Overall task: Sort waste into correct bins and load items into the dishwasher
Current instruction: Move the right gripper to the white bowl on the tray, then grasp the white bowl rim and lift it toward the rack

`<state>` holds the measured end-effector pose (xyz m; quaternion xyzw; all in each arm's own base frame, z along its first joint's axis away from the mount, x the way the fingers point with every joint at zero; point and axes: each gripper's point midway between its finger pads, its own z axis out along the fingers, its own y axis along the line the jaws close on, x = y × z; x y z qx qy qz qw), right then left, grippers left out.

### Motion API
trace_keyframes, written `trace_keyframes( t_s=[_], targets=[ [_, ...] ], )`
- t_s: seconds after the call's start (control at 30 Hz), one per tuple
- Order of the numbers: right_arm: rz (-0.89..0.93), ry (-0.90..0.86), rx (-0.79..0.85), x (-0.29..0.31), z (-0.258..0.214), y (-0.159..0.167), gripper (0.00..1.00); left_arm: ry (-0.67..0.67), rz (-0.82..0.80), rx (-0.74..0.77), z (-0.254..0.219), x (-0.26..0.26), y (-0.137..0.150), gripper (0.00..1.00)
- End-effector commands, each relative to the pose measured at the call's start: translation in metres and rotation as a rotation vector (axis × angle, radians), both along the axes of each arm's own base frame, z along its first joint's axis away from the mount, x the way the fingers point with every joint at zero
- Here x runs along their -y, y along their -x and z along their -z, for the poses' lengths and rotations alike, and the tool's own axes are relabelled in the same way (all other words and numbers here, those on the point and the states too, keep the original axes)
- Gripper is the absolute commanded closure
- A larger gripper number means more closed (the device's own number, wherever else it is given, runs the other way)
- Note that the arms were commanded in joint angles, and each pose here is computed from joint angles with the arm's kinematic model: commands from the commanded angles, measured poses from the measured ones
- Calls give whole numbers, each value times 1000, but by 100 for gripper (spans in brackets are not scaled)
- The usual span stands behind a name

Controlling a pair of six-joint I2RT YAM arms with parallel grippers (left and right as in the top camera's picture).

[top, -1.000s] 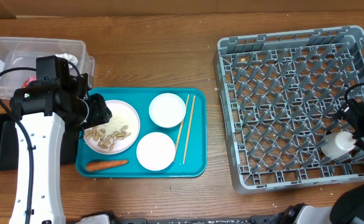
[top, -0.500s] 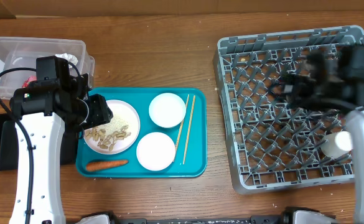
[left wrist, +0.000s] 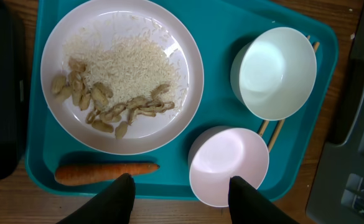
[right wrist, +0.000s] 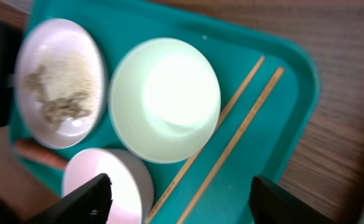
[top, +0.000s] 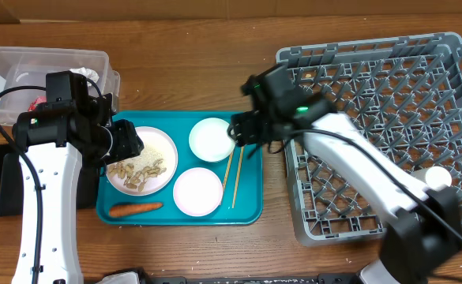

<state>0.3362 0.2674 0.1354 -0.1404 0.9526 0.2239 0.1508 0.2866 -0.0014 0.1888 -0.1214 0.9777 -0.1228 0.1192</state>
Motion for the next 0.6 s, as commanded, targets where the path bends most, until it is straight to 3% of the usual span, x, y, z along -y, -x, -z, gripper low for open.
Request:
trace_keyframes(
  t_s=[0.0,0.2,0.33,0.57],
  targets=[
    [103,65,-62,-7,38,-8,30,-9,20,-1,1,1,-1,49],
    [113,96,-127,-19,82,-8,44,-8,20,-5,3,1,0,49],
    [115,104,-136,-20,92,-9,61,-8,20,-5,3,1,0,49],
    [115,108,-142,-21,98,-10,81,-8,20,-6,3,1,0,49]
  ],
)
